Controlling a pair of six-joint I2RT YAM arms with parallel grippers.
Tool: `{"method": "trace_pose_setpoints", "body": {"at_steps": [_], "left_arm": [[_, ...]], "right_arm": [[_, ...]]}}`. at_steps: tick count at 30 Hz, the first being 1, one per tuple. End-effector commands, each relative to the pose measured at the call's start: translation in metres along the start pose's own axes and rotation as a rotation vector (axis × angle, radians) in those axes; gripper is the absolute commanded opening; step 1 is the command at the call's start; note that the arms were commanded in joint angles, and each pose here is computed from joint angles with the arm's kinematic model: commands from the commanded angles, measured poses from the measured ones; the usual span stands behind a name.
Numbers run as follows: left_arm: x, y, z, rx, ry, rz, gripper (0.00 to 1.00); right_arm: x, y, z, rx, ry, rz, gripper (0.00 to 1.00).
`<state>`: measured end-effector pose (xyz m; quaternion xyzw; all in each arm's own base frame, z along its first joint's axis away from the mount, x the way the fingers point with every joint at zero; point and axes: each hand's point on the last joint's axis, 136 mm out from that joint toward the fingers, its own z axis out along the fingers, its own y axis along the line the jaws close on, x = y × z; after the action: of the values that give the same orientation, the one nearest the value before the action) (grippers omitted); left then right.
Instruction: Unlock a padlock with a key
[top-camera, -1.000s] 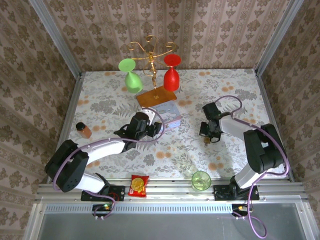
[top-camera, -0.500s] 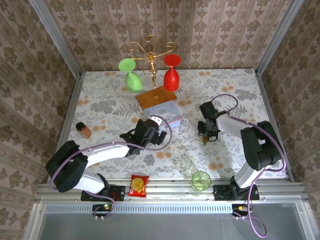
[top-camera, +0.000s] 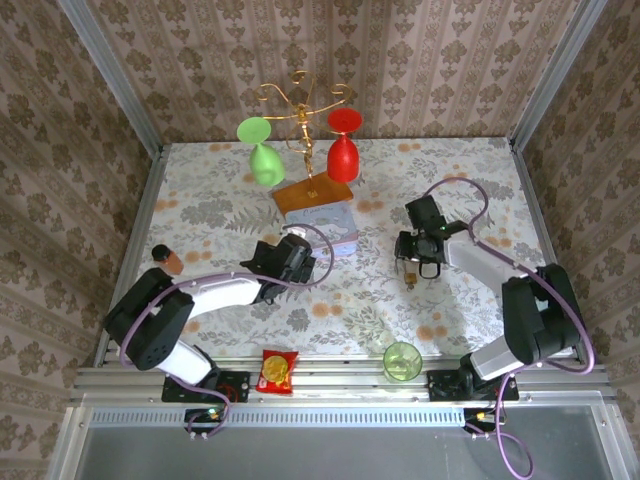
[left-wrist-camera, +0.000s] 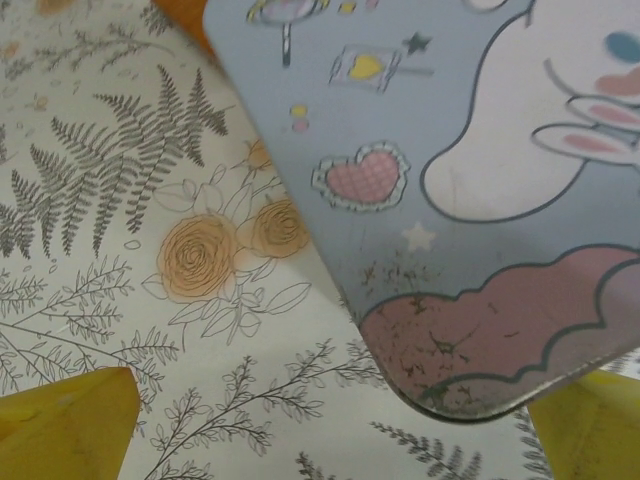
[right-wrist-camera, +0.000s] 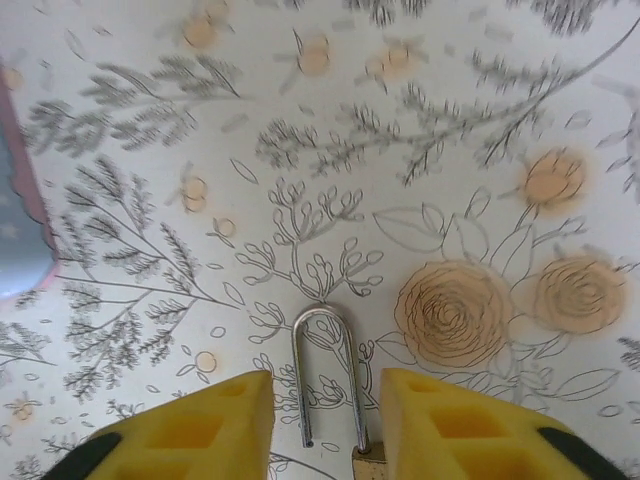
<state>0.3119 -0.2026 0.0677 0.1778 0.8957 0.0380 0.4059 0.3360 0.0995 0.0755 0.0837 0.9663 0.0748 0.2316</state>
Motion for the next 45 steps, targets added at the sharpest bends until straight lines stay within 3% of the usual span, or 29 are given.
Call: {"method": "trace_pose_setpoints", "body": {"at_steps": [1, 4, 7, 11, 17, 19, 22, 27, 31, 34, 40, 45], "left_arm": [[-0.017, 0.009, -0.004, -0.017, -0.055, -0.037, 1.0], [-0.016, 0.017, -0.018, 0.003, -0.098, -0.057, 1.0], [-0.016, 0.033, -0.04, 0.0, -0.151, -0.068, 1.0], [-0.025, 0.077, -0.074, -0.038, -0.282, -0.171, 1.0], [-0.029, 0.173, -0.087, -0.323, -0.367, -0.217, 1.0], [-0.026, 0.201, -0.078, -0.41, -0.361, -0.201, 1.0], [-0.01, 0.232, -0.05, -0.484, -0.303, -0.201, 1.0], [0.003, 0.248, -0.007, -0.416, -0.305, -0.27, 1.0], [-0.006, 0.247, 0.009, -0.326, -0.352, -0.325, 1.0], [0.003, 0.241, 0.02, -0.314, -0.381, -0.308, 1.0], [0.005, 0.236, 0.023, -0.296, -0.384, -0.3, 1.0], [0.003, 0.233, 0.024, -0.28, -0.385, -0.284, 1.0]], "right_arm": [[-0.017, -0.007, -0.019, 0.023, -0.085, -0.002, 0.39], [-0.033, -0.01, -0.036, 0.005, -0.174, 0.016, 0.48], [-0.051, -0.017, -0.051, 0.015, -0.263, 0.019, 0.77], [-0.078, -0.036, -0.064, 0.093, -0.369, -0.033, 0.89], [-0.106, -0.077, -0.059, 0.276, -0.58, -0.175, 0.91], [-0.112, -0.085, -0.055, 0.295, -0.646, -0.212, 0.96], [-0.116, -0.104, -0.044, 0.311, -0.65, -0.194, 0.96], [-0.104, -0.119, -0.027, 0.268, -0.597, -0.156, 0.95], [-0.089, -0.12, -0.03, 0.143, -0.694, -0.056, 0.95], [-0.09, -0.102, -0.032, 0.026, -0.723, -0.081, 0.95], [-0.091, -0.106, -0.035, 0.038, -0.822, -0.081, 0.96], [-0.089, -0.102, -0.018, 0.031, -0.773, -0.111, 1.0]]}}
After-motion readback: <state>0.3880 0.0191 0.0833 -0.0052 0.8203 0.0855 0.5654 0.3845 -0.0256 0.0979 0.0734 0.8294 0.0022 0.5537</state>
